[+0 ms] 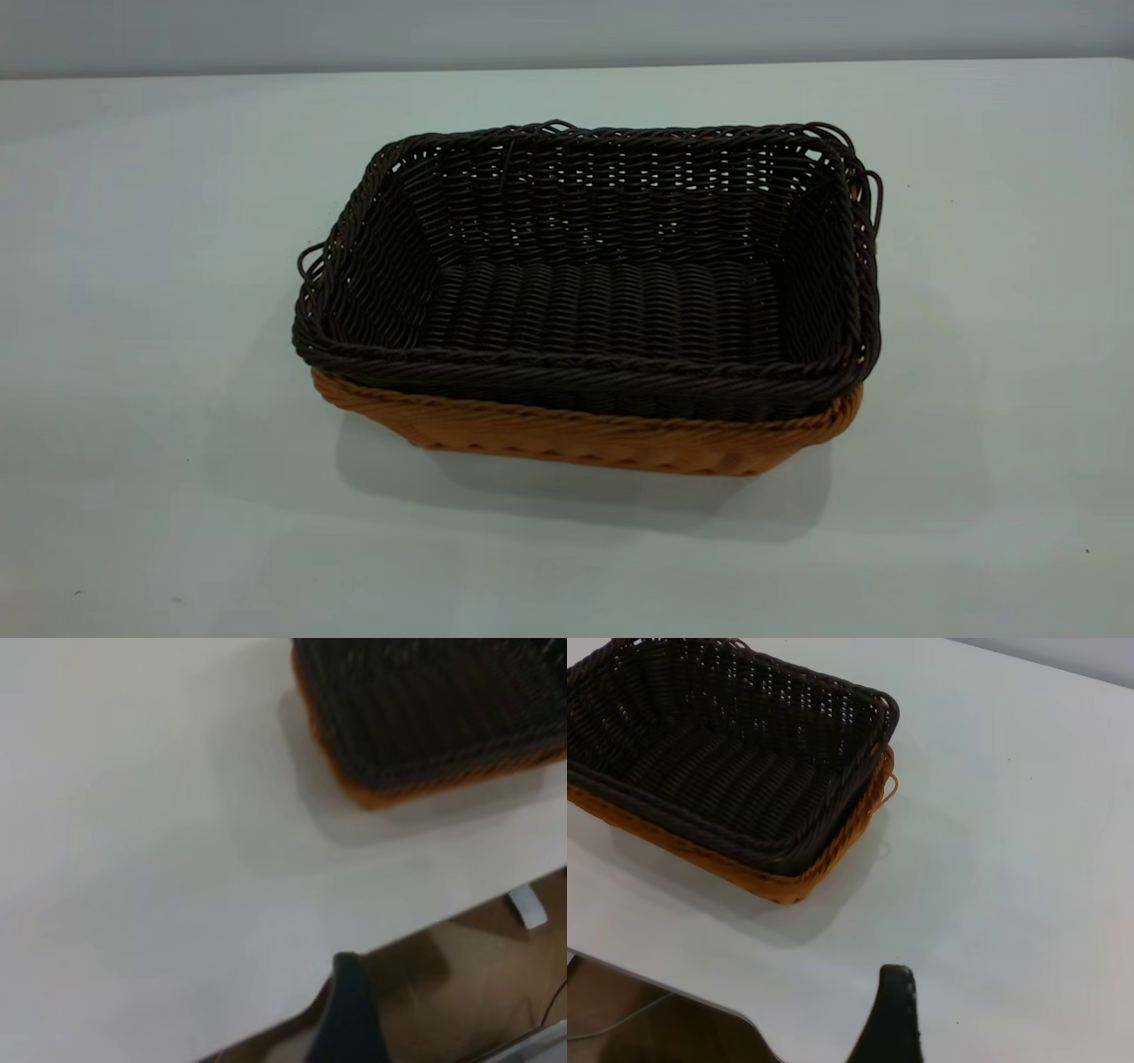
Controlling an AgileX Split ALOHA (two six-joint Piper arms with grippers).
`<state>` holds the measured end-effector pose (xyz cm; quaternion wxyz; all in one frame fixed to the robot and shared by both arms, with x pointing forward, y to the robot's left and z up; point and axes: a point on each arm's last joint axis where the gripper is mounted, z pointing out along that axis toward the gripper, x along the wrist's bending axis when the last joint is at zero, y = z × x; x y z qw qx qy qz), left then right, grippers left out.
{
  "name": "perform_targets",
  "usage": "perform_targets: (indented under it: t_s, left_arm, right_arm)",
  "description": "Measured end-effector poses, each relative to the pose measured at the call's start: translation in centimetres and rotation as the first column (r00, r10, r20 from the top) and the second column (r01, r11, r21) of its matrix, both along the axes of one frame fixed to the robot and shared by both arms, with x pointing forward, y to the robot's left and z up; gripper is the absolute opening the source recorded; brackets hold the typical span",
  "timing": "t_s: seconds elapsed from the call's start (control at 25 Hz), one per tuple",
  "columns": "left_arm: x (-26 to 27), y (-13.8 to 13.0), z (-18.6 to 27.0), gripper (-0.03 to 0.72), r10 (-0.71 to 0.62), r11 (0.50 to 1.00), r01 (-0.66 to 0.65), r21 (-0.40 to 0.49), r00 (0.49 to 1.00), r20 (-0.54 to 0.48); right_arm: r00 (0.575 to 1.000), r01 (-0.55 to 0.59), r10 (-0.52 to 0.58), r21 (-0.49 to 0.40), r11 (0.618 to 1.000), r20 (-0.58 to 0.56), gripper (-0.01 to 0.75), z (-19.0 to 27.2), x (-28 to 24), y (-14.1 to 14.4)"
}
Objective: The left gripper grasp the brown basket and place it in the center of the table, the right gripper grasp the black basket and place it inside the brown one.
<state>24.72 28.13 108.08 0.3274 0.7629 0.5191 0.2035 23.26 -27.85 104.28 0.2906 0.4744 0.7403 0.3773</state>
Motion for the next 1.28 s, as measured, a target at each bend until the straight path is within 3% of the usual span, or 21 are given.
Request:
perform_targets:
  t_s: [0.48,1.28]
  left_arm:
    - [-2.0,1.7,-4.2,0.549,0.189,0.981,-0.191,0.025,0.98,0.067]
    - [-2.0,1.9,-4.6,0.549,0.236,0.971,-0.239,0.017,0.965,0.112]
  right_arm:
    - [1.0,0.0,0.0,0.001,1.0,0.0,0.594,0.0,0.0,0.0]
    - [1.0,0.0,0.0,0.001,1.0,0.0,0.594,0.0,0.0,0.0]
